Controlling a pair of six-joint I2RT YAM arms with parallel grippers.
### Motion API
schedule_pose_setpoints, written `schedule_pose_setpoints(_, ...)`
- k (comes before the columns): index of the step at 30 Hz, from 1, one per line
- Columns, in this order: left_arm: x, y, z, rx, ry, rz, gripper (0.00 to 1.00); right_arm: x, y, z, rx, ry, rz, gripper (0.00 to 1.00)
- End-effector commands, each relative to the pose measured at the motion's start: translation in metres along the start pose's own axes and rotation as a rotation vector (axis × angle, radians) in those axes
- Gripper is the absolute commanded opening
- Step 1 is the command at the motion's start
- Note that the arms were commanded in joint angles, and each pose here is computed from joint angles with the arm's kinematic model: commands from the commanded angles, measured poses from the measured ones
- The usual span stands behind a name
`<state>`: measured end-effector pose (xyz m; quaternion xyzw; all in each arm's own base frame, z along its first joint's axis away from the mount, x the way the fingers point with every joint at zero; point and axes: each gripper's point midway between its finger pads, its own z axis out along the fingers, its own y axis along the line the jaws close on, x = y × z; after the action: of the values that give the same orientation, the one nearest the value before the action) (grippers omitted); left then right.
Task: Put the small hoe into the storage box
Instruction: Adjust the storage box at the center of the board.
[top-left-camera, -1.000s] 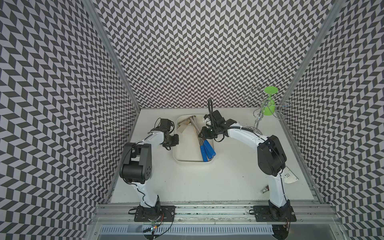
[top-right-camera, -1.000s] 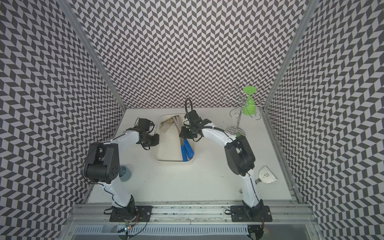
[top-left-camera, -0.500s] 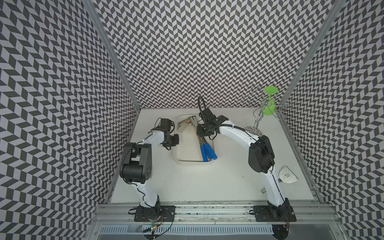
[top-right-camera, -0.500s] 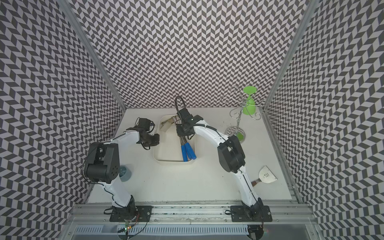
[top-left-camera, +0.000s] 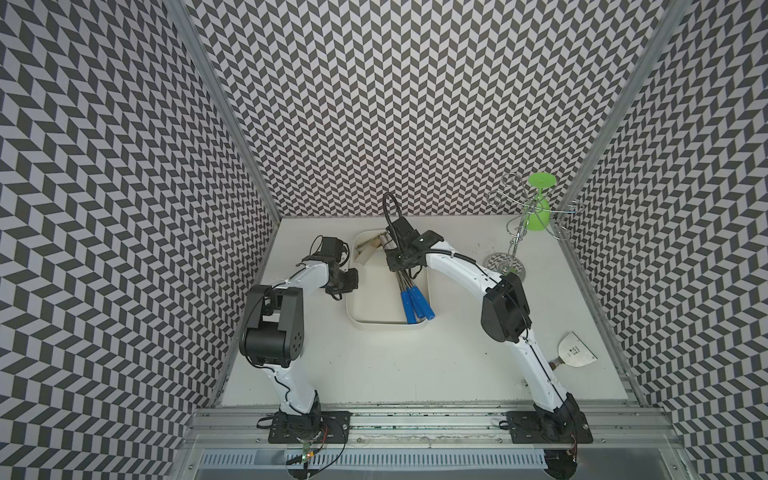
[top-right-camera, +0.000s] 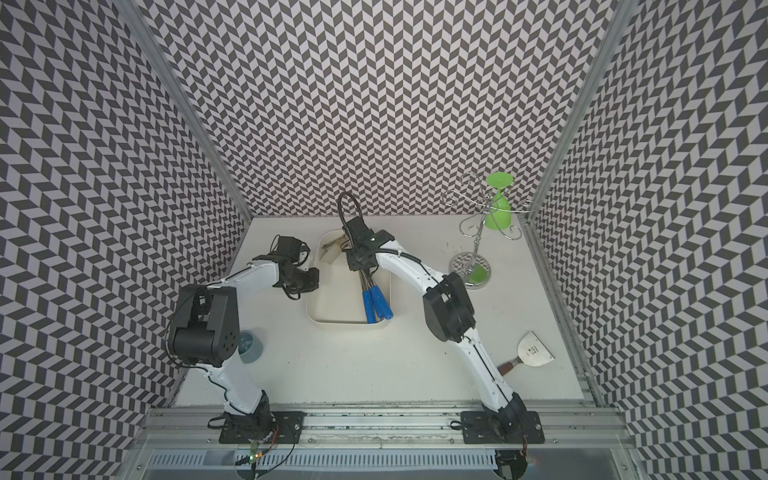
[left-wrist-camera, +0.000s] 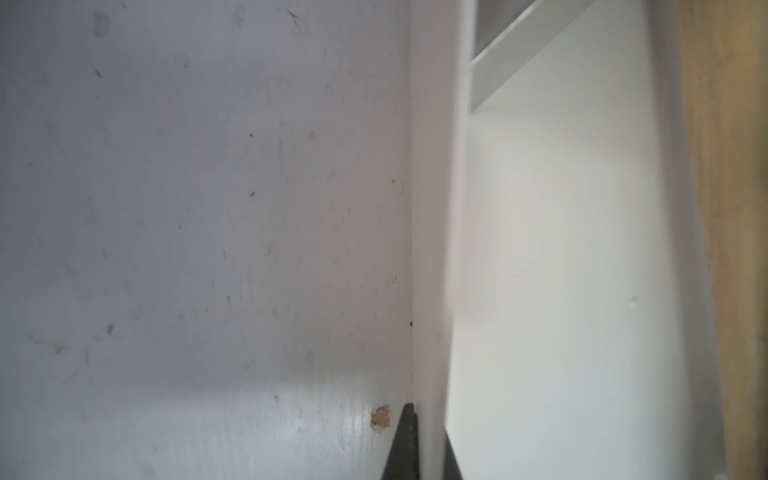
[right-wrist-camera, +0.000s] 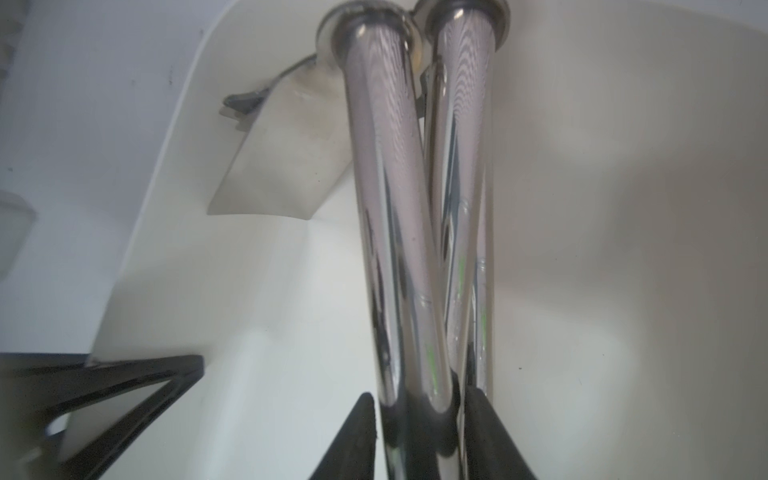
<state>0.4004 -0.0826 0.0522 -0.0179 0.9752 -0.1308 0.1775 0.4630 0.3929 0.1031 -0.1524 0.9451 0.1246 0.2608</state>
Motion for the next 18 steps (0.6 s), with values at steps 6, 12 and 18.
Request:
schedule_pose_setpoints(6, 0.011, -0.029, -0.005, 0.119, 0.045, 0.039, 0.0, -0.021, -0.001, -0.006, 0.037, -0.077, 0.043, 0.07)
schedule_pose_setpoints(12, 0.011, -0.029, -0.006, 0.123, 0.043, 0.038, 0.0, -0.031, 0.008, -0.014, -0.006, -0.12, 0.117, 0.02)
schedule_pose_setpoints(18, 0.013, -0.031, -0.005, 0.129, 0.046, 0.036, 0.0, -0.032, 0.006, -0.013, -0.034, -0.111, 0.19, 0.0)
